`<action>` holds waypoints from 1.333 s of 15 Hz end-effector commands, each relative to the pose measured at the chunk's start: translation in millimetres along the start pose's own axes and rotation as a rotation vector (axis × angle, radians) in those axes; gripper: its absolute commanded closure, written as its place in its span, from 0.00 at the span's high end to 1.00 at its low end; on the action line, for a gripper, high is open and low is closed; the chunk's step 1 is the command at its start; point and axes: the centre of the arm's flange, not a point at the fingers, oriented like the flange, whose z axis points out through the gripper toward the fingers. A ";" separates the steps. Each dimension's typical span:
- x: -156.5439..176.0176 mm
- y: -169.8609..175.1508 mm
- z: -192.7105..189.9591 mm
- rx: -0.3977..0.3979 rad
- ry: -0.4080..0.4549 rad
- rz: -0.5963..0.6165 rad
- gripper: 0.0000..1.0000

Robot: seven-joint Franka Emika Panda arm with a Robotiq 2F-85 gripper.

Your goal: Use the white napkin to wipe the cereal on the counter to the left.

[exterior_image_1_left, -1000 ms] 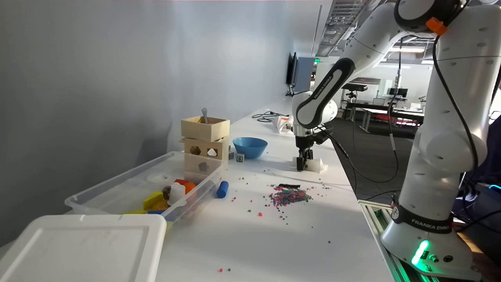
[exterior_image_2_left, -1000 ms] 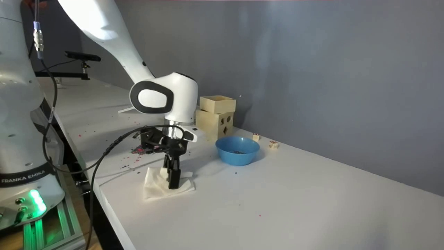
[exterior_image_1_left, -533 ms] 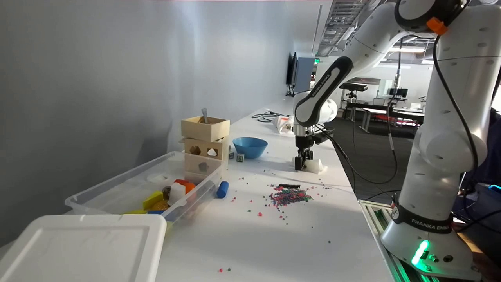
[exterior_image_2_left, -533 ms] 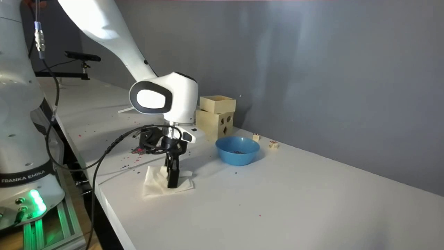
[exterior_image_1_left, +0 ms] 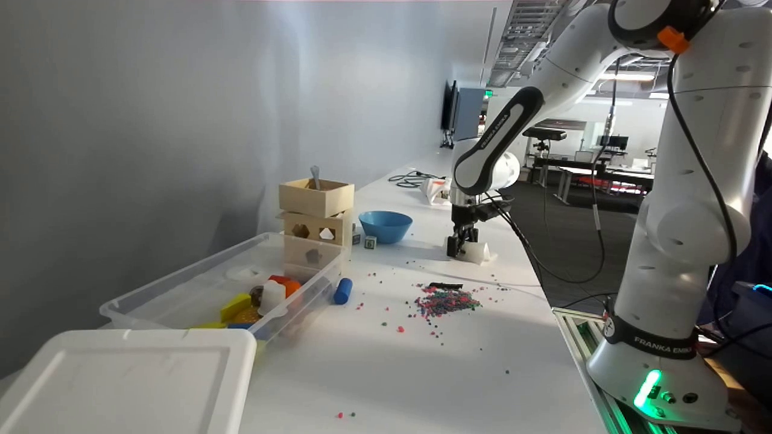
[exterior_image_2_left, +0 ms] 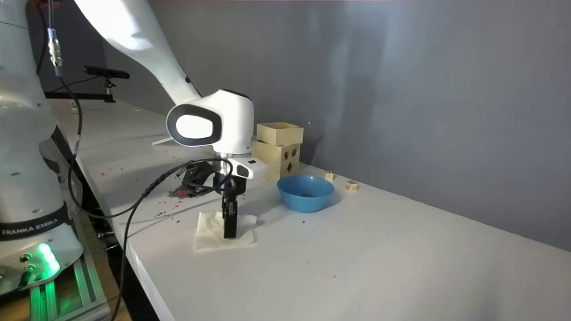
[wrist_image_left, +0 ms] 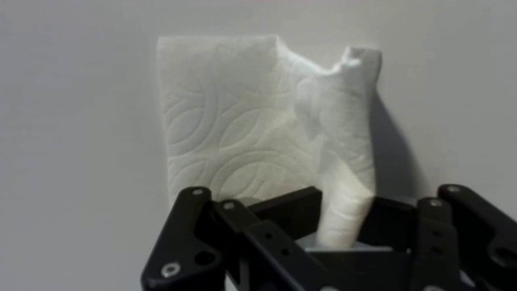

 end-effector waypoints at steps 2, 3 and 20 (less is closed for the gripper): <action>0.3 -1.5 0.5 0.000 -0.001 -0.003 0.00; 0.4 -2.0 0.6 0.000 -0.001 -0.004 0.00; 8.9 -5.3 -11.6 -0.101 0.099 -0.194 0.88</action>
